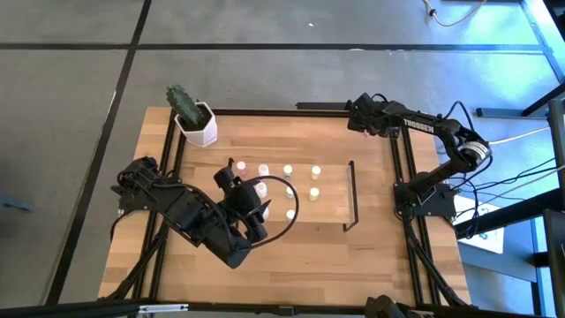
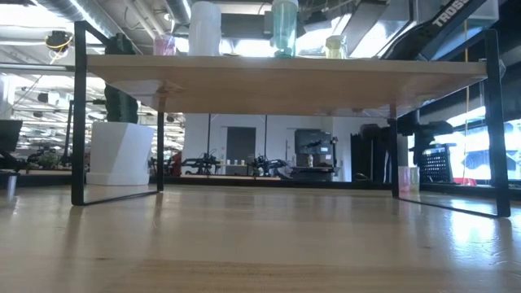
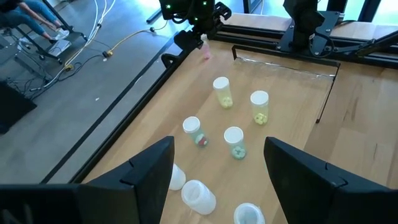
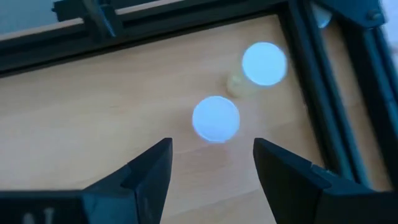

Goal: Pick and place medicine bottles onto shelf by color
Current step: Put the pink pill bottle on the shelf aligned with the other pink pill bottles

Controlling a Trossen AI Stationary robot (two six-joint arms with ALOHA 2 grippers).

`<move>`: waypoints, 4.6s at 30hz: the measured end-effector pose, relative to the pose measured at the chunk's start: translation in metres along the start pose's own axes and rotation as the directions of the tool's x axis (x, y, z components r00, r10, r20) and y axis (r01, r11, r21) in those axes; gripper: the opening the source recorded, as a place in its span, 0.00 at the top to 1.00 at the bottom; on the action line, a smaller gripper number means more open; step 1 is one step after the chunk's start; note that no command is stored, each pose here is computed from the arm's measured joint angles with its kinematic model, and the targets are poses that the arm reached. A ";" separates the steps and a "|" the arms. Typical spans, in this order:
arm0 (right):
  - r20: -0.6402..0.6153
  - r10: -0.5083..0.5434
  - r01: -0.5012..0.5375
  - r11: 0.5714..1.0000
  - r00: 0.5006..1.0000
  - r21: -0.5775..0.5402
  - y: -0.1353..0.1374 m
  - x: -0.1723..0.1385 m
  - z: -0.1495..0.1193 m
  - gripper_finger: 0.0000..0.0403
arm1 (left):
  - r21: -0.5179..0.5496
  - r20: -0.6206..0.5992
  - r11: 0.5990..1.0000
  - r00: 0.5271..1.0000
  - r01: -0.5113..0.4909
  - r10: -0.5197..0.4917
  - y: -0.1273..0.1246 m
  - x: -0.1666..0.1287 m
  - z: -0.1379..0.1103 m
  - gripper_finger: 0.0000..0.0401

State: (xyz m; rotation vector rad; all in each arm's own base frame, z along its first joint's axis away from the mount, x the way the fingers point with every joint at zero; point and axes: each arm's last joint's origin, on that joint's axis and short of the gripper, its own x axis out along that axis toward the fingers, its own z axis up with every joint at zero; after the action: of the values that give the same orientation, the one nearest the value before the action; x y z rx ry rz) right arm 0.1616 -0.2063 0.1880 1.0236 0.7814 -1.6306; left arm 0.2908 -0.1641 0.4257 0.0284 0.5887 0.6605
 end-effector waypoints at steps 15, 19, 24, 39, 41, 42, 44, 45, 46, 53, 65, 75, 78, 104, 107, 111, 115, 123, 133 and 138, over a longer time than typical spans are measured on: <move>-0.060 -0.046 0.043 0.998 0.997 -0.048 0.006 0.020 -0.005 0.44 | -0.005 -0.003 1.000 1.000 0.002 -0.002 0.000 0.000 0.000 0.40; -0.031 -0.045 0.044 0.998 0.998 -0.047 0.007 0.021 -0.004 0.48 | -0.008 -0.005 1.000 1.000 -0.001 0.001 0.001 0.001 0.000 0.40; -0.024 -0.038 0.037 0.998 0.999 -0.043 0.008 0.021 -0.003 0.55 | -0.012 -0.014 1.000 1.000 -0.002 0.001 0.001 0.004 0.001 0.40; 0.020 -0.058 0.060 0.996 0.998 -0.068 0.008 0.021 -0.002 0.73 | -0.014 -0.015 1.000 1.000 -0.001 0.001 0.001 0.004 0.001 0.40; 0.025 -0.062 0.063 0.996 0.998 -0.068 0.008 0.021 -0.001 0.73 | -0.015 -0.015 1.000 1.000 -0.001 0.001 0.001 0.004 0.001 0.40; 0.025 -0.062 0.063 0.996 0.998 -0.068 0.008 0.021 -0.001 0.72 | -0.015 -0.015 1.000 1.000 -0.001 0.001 0.001 0.004 0.001 0.40; 0.025 -0.062 0.063 0.996 0.998 -0.069 0.008 0.021 -0.001 0.71 | -0.016 -0.015 1.000 1.000 -0.001 0.001 0.001 0.004 0.001 0.40; 0.025 -0.061 0.063 0.996 0.998 -0.069 0.008 0.021 -0.001 0.71 | -0.016 -0.015 1.000 1.000 -0.001 0.001 0.001 0.004 0.001 0.40; 0.025 -0.062 0.064 0.996 0.998 -0.068 0.008 0.021 -0.001 0.70 | -0.016 -0.015 1.000 1.000 -0.001 0.001 0.001 0.004 0.001 0.40; 0.026 -0.062 0.064 0.996 0.998 -0.069 0.008 0.021 -0.001 0.64 | -0.033 -0.015 0.999 1.000 0.000 0.000 0.001 0.003 0.001 0.40; 0.048 -0.061 0.067 0.987 0.997 -0.146 0.009 0.021 0.000 0.63 | -0.038 -0.017 0.999 1.000 0.001 -0.001 0.001 0.003 0.001 0.40; 0.025 -0.046 0.049 0.989 0.999 -0.139 0.009 0.021 -0.001 0.62 | -0.042 -0.018 0.999 1.000 0.001 -0.002 0.001 0.003 0.001 0.40; 0.024 -0.046 0.049 0.989 0.999 -0.139 0.009 0.021 -0.001 0.62 | -0.042 -0.018 0.999 1.000 0.001 -0.002 0.001 0.004 0.001 0.40; 0.007 -0.030 0.031 0.969 1.000 -0.243 0.010 0.021 -0.001 0.69 | -0.036 -0.016 0.999 1.000 0.011 -0.012 -0.001 0.000 -0.001 0.40; -0.009 -0.015 0.012 0.955 1.000 -0.297 0.011 0.021 -0.001 0.69 | -0.036 -0.016 0.999 1.000 0.011 -0.012 -0.001 0.000 -0.001 0.40; -0.052 -0.005 -0.016 0.918 0.999 -0.396 0.013 0.015 -0.001 0.68 | -0.036 -0.016 0.999 1.000 0.011 -0.012 -0.001 0.000 0.000 0.40; -0.059 -0.004 -0.024 0.879 0.998 -0.476 0.016 0.002 0.003 0.69 | -0.036 -0.016 0.999 1.000 0.011 -0.012 -0.001 0.000 -0.001 0.40; -0.039 0.054 -0.066 0.773 0.998 -0.630 0.017 -0.046 0.010 0.69 | -0.036 -0.016 0.999 1.000 0.011 -0.012 -0.001 0.000 -0.001 0.40; 0.046 0.140 -0.057 0.648 0.989 -0.760 0.022 -0.117 0.005 0.69 | -0.048 -0.016 0.999 1.000 0.011 -0.012 -0.001 0.000 -0.001 0.40; 0.066 0.247 -0.088 0.563 0.967 -0.822 0.025 -0.157 -0.002 0.69 | -0.088 -0.047 0.996 0.998 0.033 -0.037 -0.001 0.000 -0.001 0.40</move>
State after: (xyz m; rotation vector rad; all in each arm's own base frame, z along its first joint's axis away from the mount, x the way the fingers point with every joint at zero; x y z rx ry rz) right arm 0.2053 -0.1467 0.3292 0.2493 1.1214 -0.9578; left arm 0.2911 -0.1652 0.4240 -0.0798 0.6049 0.6536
